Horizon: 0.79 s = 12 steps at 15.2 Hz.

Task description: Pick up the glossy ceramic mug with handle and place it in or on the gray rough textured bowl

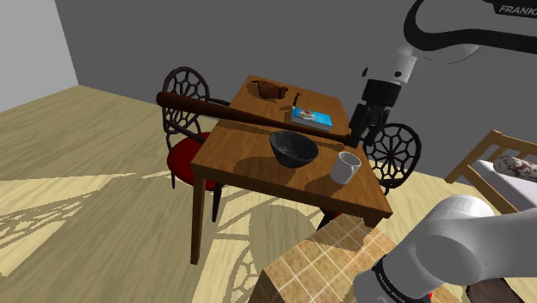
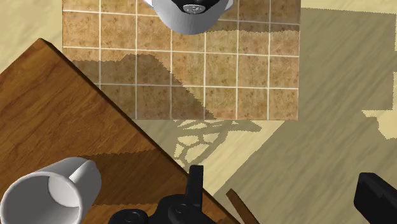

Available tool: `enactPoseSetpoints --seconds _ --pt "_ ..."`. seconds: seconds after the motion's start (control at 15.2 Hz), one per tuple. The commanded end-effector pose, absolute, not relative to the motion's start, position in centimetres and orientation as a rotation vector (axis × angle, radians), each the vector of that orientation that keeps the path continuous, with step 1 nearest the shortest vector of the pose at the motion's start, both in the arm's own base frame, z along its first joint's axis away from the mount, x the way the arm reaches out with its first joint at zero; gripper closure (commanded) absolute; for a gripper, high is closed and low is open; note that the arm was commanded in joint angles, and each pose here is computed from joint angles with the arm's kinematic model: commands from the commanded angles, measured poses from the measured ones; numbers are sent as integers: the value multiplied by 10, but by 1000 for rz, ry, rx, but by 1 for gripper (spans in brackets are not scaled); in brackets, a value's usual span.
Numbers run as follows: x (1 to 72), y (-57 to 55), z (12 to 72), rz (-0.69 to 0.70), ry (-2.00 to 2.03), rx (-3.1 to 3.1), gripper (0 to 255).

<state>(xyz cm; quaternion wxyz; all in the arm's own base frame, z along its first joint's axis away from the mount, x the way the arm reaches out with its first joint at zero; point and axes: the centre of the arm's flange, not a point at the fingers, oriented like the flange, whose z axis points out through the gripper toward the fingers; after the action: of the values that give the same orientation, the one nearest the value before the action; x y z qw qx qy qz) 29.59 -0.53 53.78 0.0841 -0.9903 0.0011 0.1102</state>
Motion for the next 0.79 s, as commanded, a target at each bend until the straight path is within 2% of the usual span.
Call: enactPoseSetpoints --seconds 0.0,0.73 --pt "296 -5 538 329 3 -2955 0" --pt "324 -114 462 245 -29 -3012 0"
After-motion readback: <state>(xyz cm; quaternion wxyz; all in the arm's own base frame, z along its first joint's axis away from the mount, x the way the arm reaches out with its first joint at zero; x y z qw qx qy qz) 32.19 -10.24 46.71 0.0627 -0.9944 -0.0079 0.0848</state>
